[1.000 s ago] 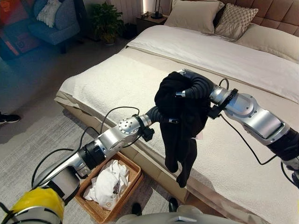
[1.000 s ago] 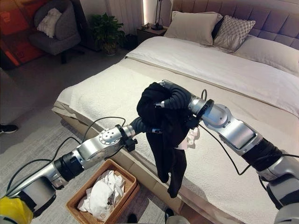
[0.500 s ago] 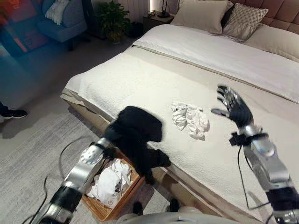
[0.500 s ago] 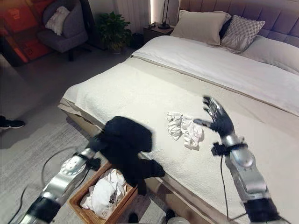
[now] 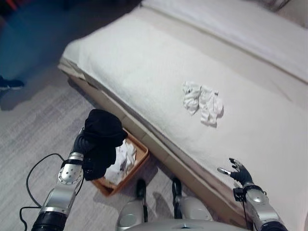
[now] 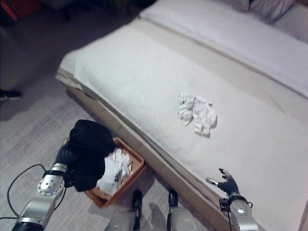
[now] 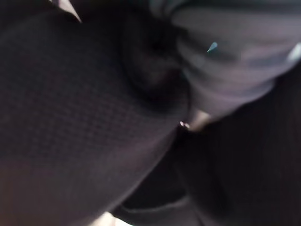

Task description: Pick up clothes into the bucket

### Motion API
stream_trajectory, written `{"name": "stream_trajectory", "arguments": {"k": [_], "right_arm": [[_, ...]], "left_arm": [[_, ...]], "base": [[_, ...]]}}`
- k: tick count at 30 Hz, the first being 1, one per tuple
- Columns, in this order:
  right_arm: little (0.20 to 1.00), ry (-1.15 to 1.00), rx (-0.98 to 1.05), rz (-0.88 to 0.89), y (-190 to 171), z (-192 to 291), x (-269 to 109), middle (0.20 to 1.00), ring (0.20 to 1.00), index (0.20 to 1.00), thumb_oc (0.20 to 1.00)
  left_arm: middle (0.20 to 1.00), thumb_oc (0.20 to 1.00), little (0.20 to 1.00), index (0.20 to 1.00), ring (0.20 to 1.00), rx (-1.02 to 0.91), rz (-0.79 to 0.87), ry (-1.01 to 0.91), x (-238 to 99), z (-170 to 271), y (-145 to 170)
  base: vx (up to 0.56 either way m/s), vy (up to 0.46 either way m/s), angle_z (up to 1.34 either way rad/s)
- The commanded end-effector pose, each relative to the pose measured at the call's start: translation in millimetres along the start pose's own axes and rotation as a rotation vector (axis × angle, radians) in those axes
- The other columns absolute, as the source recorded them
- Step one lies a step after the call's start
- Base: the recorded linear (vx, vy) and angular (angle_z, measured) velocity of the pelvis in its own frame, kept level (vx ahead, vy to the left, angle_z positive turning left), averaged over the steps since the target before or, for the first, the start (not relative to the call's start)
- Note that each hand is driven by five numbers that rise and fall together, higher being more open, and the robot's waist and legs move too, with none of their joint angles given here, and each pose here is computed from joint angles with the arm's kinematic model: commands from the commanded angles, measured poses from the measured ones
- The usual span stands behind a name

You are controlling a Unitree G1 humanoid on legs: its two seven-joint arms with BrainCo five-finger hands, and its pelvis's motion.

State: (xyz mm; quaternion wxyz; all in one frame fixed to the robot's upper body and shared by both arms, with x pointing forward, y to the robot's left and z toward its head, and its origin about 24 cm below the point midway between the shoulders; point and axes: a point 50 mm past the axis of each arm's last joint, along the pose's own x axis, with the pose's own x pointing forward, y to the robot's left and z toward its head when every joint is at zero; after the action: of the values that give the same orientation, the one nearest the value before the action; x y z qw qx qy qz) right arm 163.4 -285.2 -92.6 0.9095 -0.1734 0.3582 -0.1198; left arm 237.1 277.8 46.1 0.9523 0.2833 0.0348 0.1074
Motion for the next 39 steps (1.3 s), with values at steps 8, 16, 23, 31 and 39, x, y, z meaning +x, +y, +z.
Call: {"name": "stream_trajectory", "arguments": {"k": [8, 16, 23, 31, 39], "right_arm": [[1.0, 0.022, -0.073, -0.091, -3.9, -4.4, 5.2, 1.0, 1.0, 1.0, 1.0], [1.0, -0.201, 0.03, -0.092, 4.7, 46.1, 8.6, 1.0, 1.0, 1.0, 1.0], [1.0, -0.349, 0.054, -0.061, 9.0, 84.9, 8.8, 1.0, 1.0, 1.0, 1.0], [1.0, -0.353, 0.029, -0.057, 16.1, 85.6, 8.9, 1.0, 1.0, 1.0, 1.0], [1.0, -0.319, 0.033, -0.051, 24.8, 75.9, 9.8, 1.0, 1.0, 1.0, 1.0]], "left_arm": [[0.2, 0.2, 0.2, 0.2, 0.2, 0.129, 0.212, 0.037, 41.1, -6.9, 24.9], [0.2, 0.2, 0.2, 0.2, 0.2, 0.367, 0.304, 0.024, 73.2, 11.5, 55.1], [0.2, 0.2, 0.2, 0.2, 0.2, 0.468, 0.36, -0.015, 93.0, 39.2, 82.6], [0.2, 0.2, 0.2, 0.2, 0.2, 0.418, 0.545, -0.1, 90.0, 63.6, 117.2], [0.2, 0.2, 0.2, 0.2, 0.2, 0.121, 0.756, -0.214, 70.8, 75.2, 140.4]], "base": [[-0.08, 0.032, -0.06], [-0.08, 0.007, -0.01], [-0.03, 0.022, -0.02], [0.01, 0.009, 0.0], [0.02, -0.018, 0.02]]}}
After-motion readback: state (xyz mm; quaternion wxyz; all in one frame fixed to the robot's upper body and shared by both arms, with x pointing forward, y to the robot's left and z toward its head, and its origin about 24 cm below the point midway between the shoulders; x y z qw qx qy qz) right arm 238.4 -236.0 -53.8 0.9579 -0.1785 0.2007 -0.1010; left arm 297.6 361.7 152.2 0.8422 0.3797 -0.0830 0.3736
